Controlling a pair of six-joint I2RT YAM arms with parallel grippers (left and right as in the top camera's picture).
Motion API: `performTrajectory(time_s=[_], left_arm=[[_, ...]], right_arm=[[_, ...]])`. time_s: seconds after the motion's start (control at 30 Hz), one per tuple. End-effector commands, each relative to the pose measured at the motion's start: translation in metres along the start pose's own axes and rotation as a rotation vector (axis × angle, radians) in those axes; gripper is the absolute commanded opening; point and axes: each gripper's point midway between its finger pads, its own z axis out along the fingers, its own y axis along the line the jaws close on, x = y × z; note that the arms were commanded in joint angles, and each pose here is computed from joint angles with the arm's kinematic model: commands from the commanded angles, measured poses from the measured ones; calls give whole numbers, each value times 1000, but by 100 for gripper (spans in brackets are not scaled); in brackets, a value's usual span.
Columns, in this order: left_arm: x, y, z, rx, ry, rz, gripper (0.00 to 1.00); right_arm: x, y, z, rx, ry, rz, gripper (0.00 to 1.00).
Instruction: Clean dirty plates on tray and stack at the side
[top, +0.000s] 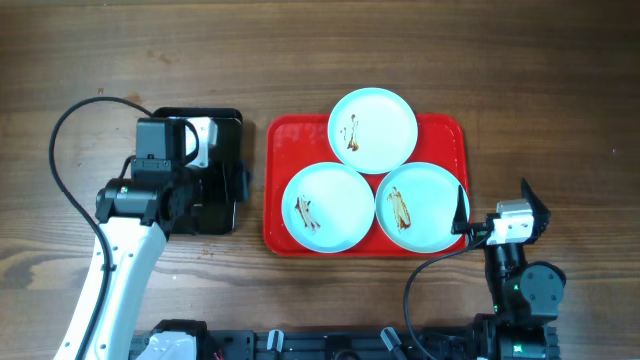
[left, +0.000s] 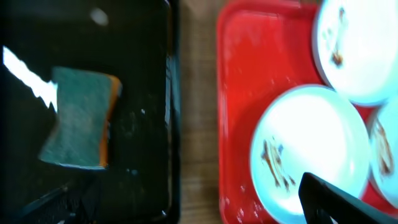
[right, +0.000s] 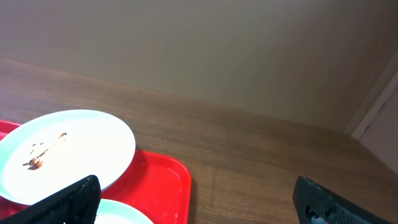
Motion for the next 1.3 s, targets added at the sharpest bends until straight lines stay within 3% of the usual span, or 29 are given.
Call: performTrajectory(time_s=[0.0,0.1,0.23,0.37,0.47,0.53,0.57,0.6,0.63,0.67,0.7,0.77,0.83,0.9,1.07,1.27], left_arm=[[-13,4,-3,-33,-46,-34,100],[-16,-1,-1,-7,-55,-31,100],[-17,71,7,-408,-70,-183,100],[-11,87,27,-461,-14,-225,100],[-13,92,32,-419,9,-174,97],[-20,94,37,-330,3,-142,86],[-22,98,37,-296,-2,-141,88],[-22,99,38,-259,5,-140,98],[-19,98,42,-220,20,-143,98],[-16,95,46,-172,40,-137,89],[-9,75,61,-17,89,-89,79],[-2,62,69,70,124,-28,66],[2,59,72,103,140,17,67],[1,66,73,63,138,58,62],[3,100,71,-135,154,4,74],[10,101,97,-77,190,-23,79]], right_arm=[[-3,-2,0,12,-10,14,100],[-3,-2,0,12,-10,14,100],[-3,-2,0,12,-9,14,100],[-3,-2,0,12,-9,14,100],[-3,-2,0,12,-9,15,100],[-3,-2,0,12,-10,15,100],[-3,-2,0,12,-10,14,100],[-3,-2,0,12,-9,15,100],[-3,-2,0,12,-9,14,100],[-3,-2,0,12,-9,14,100],[-3,-2,0,12,-9,14,100],[-3,-2,0,13,-10,14,100],[-3,-2,0,12,-9,14,100],[-3,-2,0,12,-10,14,100],[-3,-2,0,12,-10,14,100],[-3,-2,0,12,-10,14,100]])
